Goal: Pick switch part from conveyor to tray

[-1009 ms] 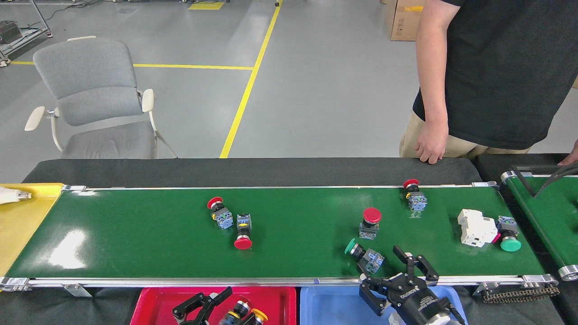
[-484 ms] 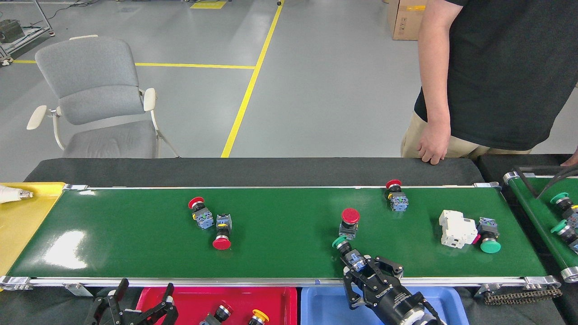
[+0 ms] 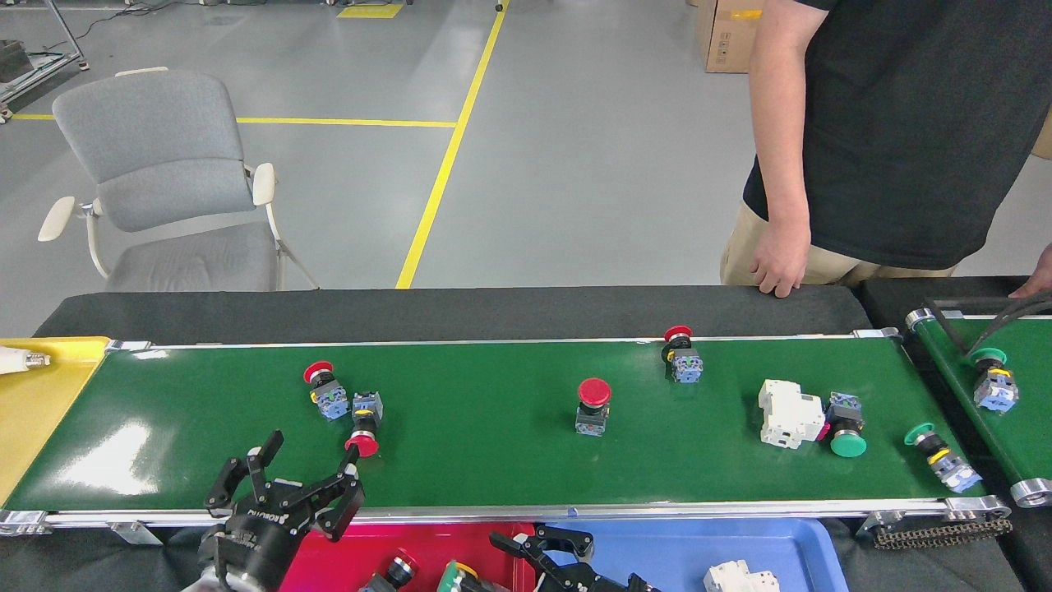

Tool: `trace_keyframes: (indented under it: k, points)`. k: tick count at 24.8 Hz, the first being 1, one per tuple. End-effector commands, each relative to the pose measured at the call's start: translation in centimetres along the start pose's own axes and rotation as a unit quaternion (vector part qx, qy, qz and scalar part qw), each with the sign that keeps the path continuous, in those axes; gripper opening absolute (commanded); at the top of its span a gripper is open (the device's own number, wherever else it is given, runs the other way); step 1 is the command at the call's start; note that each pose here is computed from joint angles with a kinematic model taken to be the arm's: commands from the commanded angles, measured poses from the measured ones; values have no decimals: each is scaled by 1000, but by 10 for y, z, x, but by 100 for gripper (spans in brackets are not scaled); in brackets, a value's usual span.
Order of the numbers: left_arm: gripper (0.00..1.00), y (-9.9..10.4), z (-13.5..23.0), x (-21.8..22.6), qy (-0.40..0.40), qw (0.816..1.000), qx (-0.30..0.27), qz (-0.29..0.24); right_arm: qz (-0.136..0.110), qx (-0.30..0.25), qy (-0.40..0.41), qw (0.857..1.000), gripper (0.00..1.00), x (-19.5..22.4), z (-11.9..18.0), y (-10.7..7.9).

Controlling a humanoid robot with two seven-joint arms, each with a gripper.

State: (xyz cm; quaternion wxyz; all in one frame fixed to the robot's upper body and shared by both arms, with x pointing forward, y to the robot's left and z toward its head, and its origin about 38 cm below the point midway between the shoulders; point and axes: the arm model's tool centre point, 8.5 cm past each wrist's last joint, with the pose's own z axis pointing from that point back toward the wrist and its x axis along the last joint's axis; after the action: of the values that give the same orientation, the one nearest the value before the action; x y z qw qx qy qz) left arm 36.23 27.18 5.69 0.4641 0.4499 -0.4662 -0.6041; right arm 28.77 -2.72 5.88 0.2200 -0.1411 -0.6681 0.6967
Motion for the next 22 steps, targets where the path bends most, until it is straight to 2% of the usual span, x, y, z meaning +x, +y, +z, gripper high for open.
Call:
trace_keyframes:
  k: [1,2,4,5,6,7,8,9,10,12,14,16,18,20,22]
  points:
    - [99,2,-3,-6,10,1000,1,2,-1,-43,49,998,100,-25,14,-18]
    - [99,-1,-1,-11,18,1000,-3,2,-14,-58,104,993,100,-45,34,-17]
    - [99,-6,2,-22,35,999,-9,5,-48,-63,197,977,99,-63,69,-2]
    - [99,-11,3,-27,42,999,-17,8,-68,-74,255,962,99,-69,89,4]
    - [95,-15,2,-31,49,998,-21,11,-76,-87,312,943,99,-77,113,9]
    - [87,-18,1,-35,58,998,-26,14,-76,-97,364,923,99,-80,139,18]
    - [81,-21,0,-39,66,997,-32,15,-73,-101,393,911,99,-80,156,24]
    - [79,-24,0,-40,71,997,-35,16,-72,-101,405,906,99,-79,162,27]
    - [71,-28,1,-43,79,996,-41,17,-68,-92,413,903,99,-79,169,31]
    - [52,-35,1,-46,83,995,-48,19,-62,-84,437,893,99,-83,175,32]
    - [26,-35,0,-46,80,995,-47,22,-57,-82,462,881,99,-91,177,29]
    - [13,-31,-1,-44,76,996,-40,24,-41,-77,468,880,99,-96,163,23]
    - [8,-26,-3,-40,67,997,-31,30,-35,-68,471,879,99,-98,141,18]
    - [6,-19,-1,-35,51,998,-19,31,-43,-52,487,871,99,-106,125,17]
    - [6,-8,4,-24,13,1000,-2,22,-40,-50,497,866,99,-112,106,11]
